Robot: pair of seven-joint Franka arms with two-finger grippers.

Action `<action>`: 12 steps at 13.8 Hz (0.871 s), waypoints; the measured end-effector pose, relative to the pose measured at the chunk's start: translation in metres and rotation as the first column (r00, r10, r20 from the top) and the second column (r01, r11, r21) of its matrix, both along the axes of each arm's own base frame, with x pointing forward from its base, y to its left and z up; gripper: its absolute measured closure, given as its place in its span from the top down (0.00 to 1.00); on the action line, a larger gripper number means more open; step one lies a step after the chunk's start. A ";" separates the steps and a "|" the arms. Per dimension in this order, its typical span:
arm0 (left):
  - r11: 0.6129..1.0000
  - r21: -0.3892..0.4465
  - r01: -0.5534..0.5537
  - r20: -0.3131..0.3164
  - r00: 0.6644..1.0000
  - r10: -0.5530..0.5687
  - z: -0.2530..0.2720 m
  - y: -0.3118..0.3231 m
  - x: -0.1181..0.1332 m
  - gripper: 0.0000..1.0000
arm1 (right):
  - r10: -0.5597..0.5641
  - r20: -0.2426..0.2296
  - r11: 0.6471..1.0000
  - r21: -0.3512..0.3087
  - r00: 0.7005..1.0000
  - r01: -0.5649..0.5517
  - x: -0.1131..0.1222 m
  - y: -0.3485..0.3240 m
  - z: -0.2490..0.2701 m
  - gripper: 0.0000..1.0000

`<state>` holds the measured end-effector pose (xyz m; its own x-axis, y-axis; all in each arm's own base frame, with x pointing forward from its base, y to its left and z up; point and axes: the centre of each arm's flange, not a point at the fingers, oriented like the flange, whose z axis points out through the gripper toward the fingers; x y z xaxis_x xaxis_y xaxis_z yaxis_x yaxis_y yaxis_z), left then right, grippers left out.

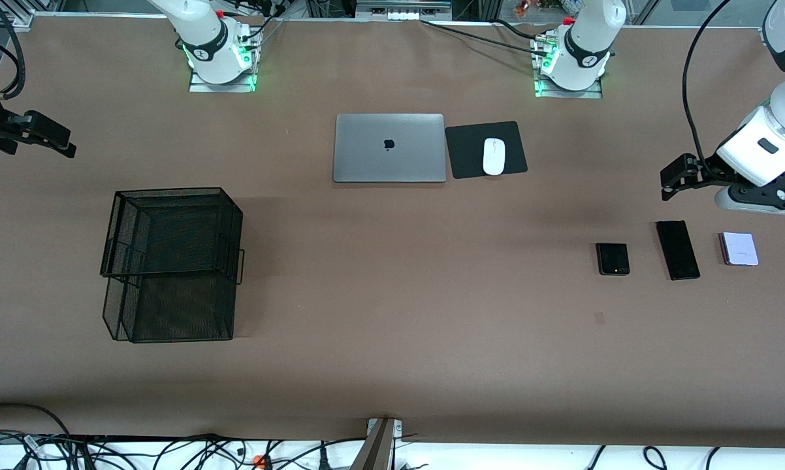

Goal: Place phones with both arms
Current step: 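Reach the left gripper toward the small black flip phone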

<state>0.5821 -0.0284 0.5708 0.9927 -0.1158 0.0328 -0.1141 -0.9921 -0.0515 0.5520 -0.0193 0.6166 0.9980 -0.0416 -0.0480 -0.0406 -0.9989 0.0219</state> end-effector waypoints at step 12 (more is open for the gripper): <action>1.000 -0.003 -0.011 -0.058 0.998 0.011 -0.029 0.005 0.018 1.00 | 0.000 0.000 1.000 0.000 1.000 0.000 0.000 0.000 0.000 1.00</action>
